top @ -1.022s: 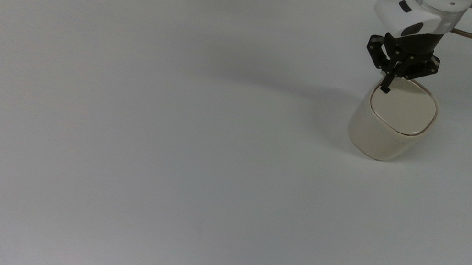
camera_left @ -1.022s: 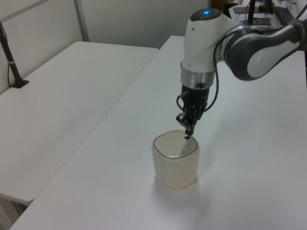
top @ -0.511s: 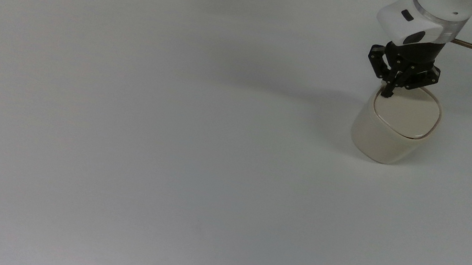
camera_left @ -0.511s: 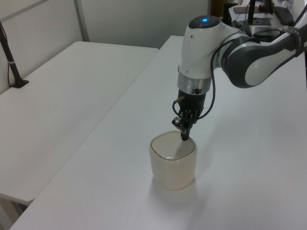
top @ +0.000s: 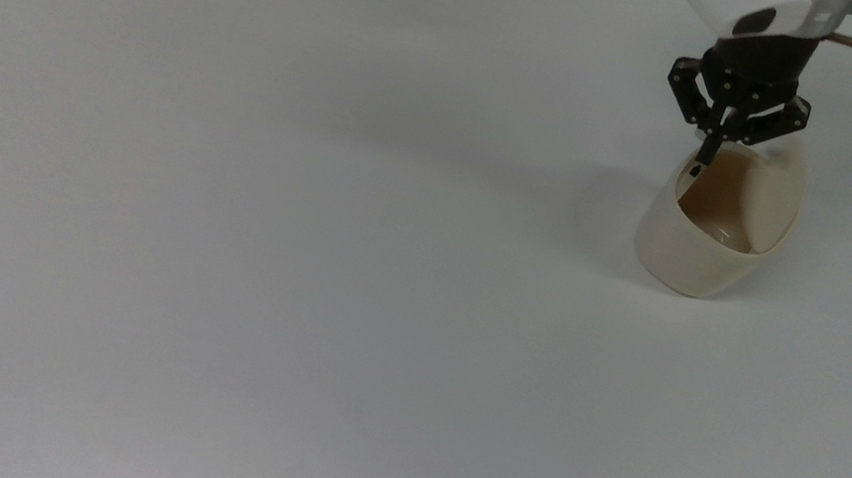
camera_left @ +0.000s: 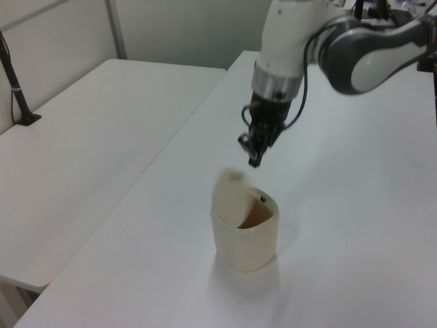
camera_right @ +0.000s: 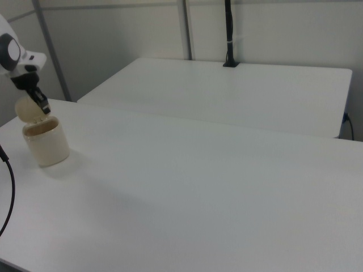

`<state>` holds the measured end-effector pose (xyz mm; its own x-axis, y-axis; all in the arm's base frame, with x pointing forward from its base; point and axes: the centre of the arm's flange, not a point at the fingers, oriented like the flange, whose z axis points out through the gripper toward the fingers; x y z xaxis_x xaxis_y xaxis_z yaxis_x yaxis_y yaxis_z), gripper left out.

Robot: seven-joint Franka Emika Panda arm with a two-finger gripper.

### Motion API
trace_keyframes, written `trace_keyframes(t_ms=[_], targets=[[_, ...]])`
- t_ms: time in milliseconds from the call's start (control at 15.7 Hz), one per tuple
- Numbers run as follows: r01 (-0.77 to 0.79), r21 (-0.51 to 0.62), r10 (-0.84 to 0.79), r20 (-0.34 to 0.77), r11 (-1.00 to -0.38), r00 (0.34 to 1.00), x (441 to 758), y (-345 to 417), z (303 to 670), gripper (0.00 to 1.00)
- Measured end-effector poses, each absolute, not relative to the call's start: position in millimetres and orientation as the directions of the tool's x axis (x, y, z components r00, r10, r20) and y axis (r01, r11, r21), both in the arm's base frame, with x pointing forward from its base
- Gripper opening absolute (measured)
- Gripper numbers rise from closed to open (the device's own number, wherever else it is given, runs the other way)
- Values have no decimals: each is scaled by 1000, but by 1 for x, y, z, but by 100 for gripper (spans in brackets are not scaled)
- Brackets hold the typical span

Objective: Open the trash bin

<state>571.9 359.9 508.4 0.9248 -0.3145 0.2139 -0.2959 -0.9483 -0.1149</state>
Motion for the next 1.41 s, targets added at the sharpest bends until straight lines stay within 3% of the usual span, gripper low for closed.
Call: trace_keyframes(t_ms=[511,958,1022,1150,1277,1405], targets=[[-303,-81,-312,175,-950,934,558,263,601,2],[-288,-103,-298,106,-952,948,561,110,637,7],[-290,-106,-301,104,-951,948,561,90,639,14],[-287,-106,-297,104,-952,949,562,58,639,18],[-267,-99,-277,106,-959,955,563,31,637,32],[-240,-93,-250,114,-966,961,564,9,638,52]])
